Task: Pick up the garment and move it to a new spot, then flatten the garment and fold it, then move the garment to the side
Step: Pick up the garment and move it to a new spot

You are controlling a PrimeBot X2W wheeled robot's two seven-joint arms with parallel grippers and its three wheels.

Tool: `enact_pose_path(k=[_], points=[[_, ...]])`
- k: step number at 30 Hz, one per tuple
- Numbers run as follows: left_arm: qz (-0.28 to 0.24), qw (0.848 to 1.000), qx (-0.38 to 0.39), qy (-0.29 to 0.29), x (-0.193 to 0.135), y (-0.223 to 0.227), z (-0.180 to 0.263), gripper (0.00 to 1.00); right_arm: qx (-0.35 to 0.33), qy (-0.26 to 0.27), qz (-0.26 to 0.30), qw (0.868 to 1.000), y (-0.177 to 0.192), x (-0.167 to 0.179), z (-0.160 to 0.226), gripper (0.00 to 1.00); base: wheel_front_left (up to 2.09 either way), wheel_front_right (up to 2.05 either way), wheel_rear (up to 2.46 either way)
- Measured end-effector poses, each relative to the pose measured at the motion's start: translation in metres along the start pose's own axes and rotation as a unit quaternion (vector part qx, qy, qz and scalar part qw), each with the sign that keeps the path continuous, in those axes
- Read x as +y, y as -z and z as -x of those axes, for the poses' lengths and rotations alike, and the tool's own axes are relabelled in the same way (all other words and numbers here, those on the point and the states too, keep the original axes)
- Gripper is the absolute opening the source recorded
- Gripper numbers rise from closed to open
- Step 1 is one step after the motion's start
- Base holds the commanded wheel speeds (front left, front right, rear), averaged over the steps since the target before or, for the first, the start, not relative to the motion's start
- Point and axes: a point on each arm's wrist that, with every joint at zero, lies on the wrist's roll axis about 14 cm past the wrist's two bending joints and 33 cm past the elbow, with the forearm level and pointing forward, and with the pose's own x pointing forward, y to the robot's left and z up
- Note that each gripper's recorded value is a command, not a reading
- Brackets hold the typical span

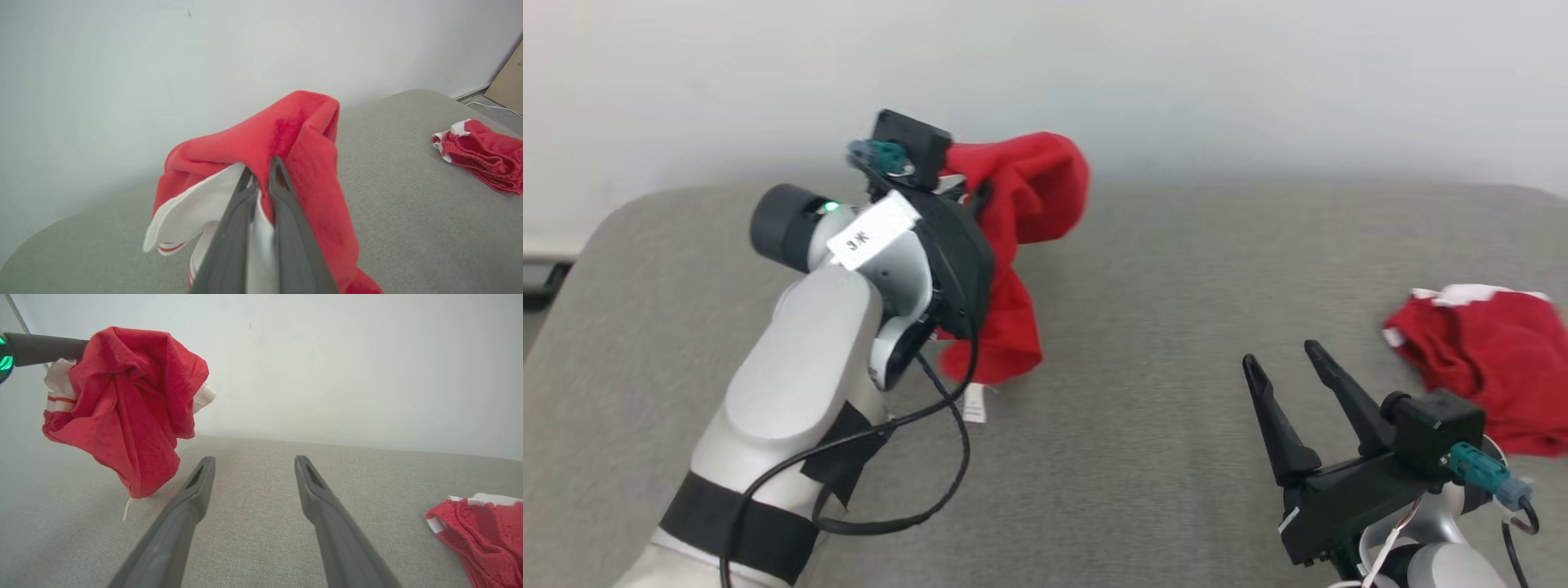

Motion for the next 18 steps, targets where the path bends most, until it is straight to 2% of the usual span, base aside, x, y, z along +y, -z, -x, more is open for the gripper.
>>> enact_pose_path(k=[7,18], points=[[-0.045,0.996,-0.025,0.073,-0.062,-0.024,-0.007,0.0,-0.017,0.058,-0.001,0.998,-0.008,-0.028,0.037,1.0,0.0,0.0,0.0],[-0.076,0.982,-0.007,0.175,-0.149,-0.014,-0.017,0.0,-0.04,0.137,0.004,0.99,-0.021,-0.068,0.083,1.0,0.0,0.0,0.0]])
